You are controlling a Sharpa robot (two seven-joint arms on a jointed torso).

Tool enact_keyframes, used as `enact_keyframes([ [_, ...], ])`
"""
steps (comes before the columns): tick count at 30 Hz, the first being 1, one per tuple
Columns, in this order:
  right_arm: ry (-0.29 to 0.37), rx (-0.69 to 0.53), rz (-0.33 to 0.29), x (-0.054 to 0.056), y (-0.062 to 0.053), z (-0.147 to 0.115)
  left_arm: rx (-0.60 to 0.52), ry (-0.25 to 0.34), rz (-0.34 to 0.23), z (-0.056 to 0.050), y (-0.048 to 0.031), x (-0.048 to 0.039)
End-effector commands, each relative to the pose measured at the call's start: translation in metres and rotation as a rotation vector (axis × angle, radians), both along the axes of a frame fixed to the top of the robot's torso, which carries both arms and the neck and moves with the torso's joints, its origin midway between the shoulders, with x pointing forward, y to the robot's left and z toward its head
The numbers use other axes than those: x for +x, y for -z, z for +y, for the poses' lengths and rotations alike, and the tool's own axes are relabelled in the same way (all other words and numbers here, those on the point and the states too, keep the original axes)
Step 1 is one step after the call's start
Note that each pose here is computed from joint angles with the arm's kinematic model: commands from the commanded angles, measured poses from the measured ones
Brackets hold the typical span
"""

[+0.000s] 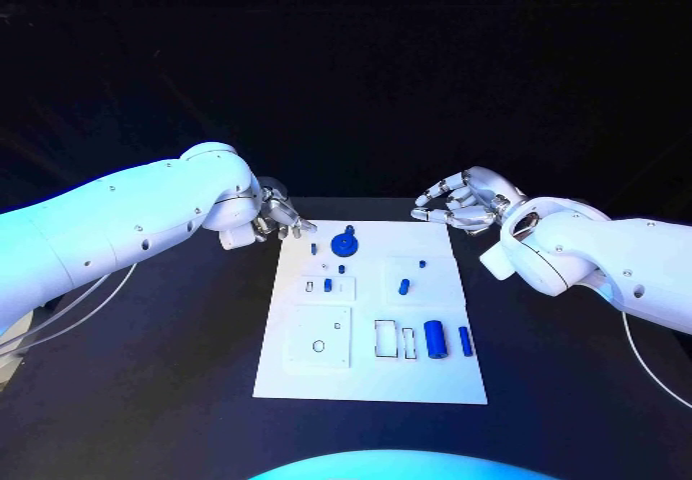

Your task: Assemble the parts on the task board

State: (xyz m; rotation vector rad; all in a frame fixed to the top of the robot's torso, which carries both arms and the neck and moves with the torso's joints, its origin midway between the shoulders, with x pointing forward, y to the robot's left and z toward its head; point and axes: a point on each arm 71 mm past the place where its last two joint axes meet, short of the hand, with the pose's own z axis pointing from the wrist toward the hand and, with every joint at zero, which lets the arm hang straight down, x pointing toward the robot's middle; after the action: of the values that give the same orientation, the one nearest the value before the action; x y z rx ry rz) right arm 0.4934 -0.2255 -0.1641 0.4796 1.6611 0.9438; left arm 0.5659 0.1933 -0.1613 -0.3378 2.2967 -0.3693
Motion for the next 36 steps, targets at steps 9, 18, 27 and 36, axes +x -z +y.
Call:
enact_keyframes([
  [9,-0.017,-0.001,-0.007,-0.001,0.001,0.003,0.026,0.046,-0.046,-0.015,0.0058,0.0169],
  [18,-0.015,0.006,-0.016,-0.001,0.0,0.003,0.068,0.047,-0.06,-0.017,0.0127,0.0244],
  [27,0.008,0.044,-0.057,0.001,-0.003,0.001,0.088,0.043,-0.06,-0.017,0.0149,0.0264],
  [36,0.06,0.102,-0.117,0.003,-0.009,-0.003,0.119,0.063,-0.011,-0.017,0.0223,0.0251],
])
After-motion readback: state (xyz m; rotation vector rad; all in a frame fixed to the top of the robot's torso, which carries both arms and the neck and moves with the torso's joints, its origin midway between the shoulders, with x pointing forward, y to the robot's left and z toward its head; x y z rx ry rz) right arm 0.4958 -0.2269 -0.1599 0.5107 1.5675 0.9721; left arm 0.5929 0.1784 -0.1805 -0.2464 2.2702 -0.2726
